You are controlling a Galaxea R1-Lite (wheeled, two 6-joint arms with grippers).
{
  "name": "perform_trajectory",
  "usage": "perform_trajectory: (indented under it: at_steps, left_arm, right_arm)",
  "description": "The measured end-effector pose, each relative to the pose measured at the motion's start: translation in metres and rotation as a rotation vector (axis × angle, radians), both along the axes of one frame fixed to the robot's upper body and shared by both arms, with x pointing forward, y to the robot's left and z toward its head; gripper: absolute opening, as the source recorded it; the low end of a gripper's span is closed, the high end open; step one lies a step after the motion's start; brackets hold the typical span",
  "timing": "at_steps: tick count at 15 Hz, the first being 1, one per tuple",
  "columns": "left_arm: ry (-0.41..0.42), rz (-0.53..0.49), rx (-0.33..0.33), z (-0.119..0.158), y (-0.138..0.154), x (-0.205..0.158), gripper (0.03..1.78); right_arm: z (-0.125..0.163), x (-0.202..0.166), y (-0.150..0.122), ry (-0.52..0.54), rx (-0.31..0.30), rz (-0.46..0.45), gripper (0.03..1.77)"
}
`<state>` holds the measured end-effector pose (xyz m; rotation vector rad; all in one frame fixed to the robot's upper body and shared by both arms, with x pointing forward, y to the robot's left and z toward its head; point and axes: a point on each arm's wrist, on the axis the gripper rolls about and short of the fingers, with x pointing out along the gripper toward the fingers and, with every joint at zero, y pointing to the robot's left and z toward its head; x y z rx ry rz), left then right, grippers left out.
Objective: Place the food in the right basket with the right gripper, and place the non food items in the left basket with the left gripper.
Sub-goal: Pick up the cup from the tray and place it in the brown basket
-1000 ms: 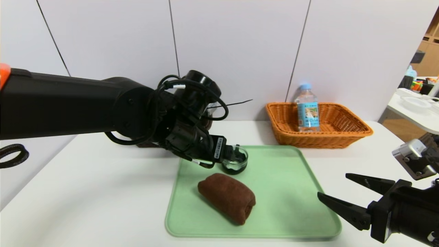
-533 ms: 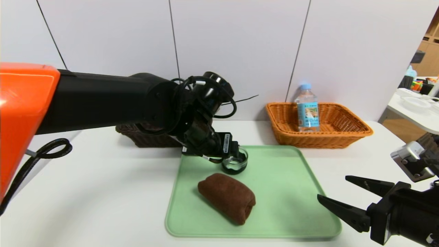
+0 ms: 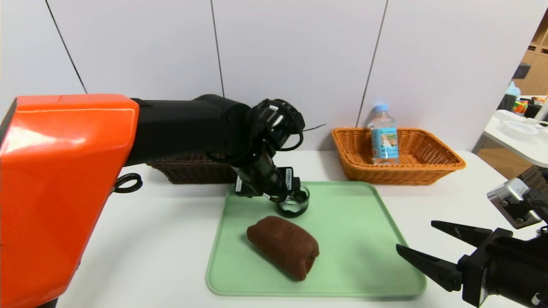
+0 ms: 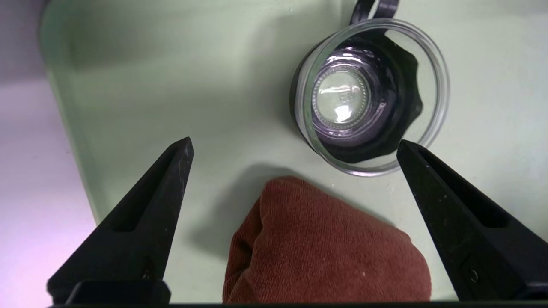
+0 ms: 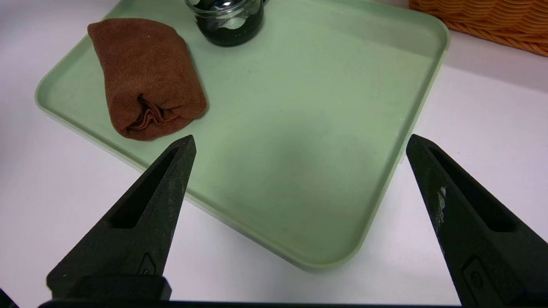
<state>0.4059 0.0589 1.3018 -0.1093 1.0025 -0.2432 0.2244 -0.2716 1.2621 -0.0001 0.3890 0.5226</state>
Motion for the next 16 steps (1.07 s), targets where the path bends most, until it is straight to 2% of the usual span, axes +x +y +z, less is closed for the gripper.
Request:
perform_trajectory:
  at_steps: [2,9,16]
  left_arm:
    - [-0.007,0.023,0.03,-0.009,-0.003,0.005,1.69]
    - [0.001,0.037,0.069,-0.025,-0.008,0.011,1.69]
    - [-0.004,0.046,0.084,-0.032,-0.01,0.014,1.69]
  right_arm:
    - [0.0,0.0,0.0,0.0,0.0,0.0,1.69]
    - [-0.002,-0.001,-0.001,0.006,-0.002,-0.001,1.69]
    - [-0.003,-0.002,-0.001,0.008,-0.003,-0.002,1.69]
